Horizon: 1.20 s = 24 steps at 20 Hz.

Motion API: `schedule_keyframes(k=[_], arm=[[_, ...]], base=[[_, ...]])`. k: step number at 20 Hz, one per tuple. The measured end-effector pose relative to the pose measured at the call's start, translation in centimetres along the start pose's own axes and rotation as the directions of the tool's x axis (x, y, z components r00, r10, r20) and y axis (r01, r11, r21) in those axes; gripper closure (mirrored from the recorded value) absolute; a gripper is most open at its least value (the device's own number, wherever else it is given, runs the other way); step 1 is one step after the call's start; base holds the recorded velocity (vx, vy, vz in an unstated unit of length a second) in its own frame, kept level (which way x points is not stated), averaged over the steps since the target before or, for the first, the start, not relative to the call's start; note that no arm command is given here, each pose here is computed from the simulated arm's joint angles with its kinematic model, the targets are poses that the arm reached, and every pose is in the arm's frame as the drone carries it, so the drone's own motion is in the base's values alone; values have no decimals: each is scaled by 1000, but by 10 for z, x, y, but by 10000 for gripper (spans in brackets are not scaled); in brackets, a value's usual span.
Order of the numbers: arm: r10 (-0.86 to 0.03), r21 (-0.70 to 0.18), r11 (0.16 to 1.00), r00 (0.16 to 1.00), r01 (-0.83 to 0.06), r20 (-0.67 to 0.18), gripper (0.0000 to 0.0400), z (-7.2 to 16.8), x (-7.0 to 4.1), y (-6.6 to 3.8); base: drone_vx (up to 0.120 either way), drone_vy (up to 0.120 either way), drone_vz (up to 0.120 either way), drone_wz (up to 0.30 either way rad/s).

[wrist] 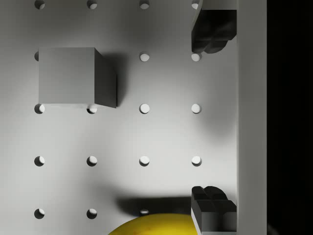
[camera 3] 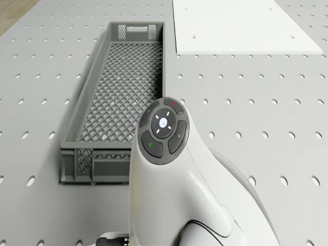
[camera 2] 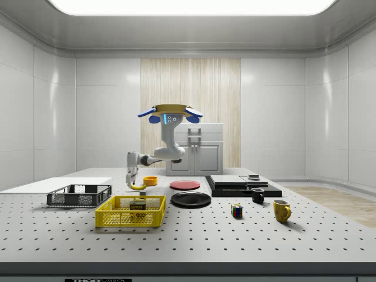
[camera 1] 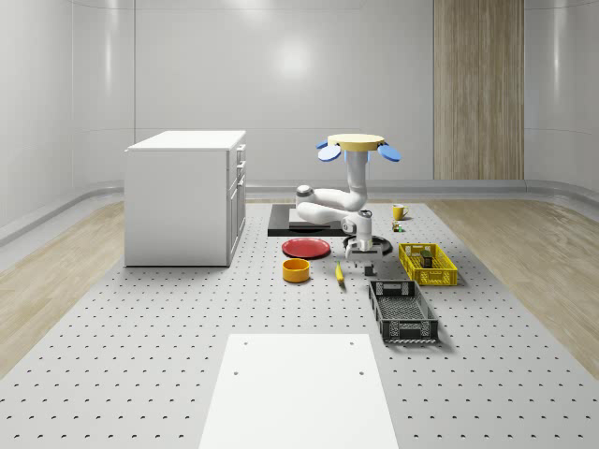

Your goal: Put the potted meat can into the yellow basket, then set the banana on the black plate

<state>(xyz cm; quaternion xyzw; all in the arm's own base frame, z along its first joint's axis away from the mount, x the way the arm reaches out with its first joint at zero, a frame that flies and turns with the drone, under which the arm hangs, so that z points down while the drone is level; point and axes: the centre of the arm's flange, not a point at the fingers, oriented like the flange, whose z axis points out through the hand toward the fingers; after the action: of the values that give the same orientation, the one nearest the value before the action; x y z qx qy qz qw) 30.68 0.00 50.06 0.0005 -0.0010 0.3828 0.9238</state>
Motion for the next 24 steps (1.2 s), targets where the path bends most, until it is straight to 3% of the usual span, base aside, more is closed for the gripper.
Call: schedule_keyframes(k=[19, 24], arm=[[0, 0, 1000, 1000, 0, 0, 0, 0, 0, 0], [0, 0, 1000, 1000, 0, 0, 0, 0, 0, 0]], base=[[0, -120, -15, 0], [0, -8, 0, 0]])
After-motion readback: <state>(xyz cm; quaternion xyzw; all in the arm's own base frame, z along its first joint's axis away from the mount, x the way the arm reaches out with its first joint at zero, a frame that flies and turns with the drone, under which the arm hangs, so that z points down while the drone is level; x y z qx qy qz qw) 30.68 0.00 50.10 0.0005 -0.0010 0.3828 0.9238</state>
